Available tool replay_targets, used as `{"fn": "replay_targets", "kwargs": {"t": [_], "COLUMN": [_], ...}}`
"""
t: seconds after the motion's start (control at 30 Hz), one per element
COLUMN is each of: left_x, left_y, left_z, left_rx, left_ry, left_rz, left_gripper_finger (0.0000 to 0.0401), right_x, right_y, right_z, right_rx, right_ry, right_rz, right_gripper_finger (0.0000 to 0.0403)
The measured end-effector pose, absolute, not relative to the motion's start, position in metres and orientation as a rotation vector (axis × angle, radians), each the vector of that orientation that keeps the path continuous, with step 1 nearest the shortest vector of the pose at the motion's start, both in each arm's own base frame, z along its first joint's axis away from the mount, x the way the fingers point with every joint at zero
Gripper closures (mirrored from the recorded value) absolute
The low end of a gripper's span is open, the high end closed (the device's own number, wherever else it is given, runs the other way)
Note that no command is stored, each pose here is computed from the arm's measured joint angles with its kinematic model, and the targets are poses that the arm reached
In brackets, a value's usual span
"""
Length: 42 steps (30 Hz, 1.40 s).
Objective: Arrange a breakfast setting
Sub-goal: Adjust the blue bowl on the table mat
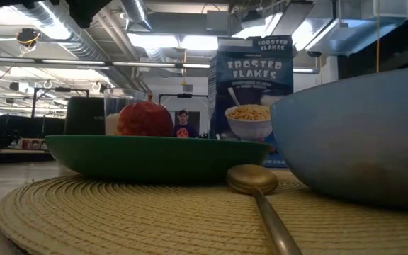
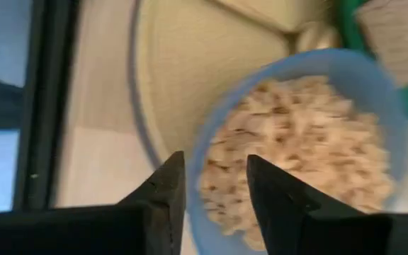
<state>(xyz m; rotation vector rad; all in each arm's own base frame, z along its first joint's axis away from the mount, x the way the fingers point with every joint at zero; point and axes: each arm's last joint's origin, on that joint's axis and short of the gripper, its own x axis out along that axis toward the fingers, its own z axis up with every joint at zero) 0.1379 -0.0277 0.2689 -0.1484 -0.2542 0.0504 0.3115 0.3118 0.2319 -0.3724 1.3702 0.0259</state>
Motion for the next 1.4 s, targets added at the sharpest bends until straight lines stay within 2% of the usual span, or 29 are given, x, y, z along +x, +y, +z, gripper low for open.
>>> {"fn": "replay_targets", "kwargs": {"t": [0.13,0.27,0.8,1.4], "left_x": [0.138,0.138,0.138,0.138], "left_y": [-0.028,-0.028,-0.028,-0.028], "left_z": [0.269,0.269,0.269,0.269], "left_rx": [-0.148,-0.148,-0.148,-0.148], "left_ry": [-0.254,-0.253,-0.254,-0.254], "left_rz": [0.050,0.050,0.051,0.050], "left_gripper_finger": [0.0004,0.0004,0.0004,0.0004], "right_x": [0.312,0.314,0.318,0.323], "right_y": [0.313,0.313,0.316,0.323], "right_z": [0.218,0.214,0.215,0.216], "right_rx": [-0.361,-0.348,-0.308,-0.241], "right_ry": [1.387,1.394,1.397,1.362], "right_rz": [0.054,0.093,0.196,0.276], "right_gripper_finger": [0.0260,0.0257,0.0324,0.0326]}}
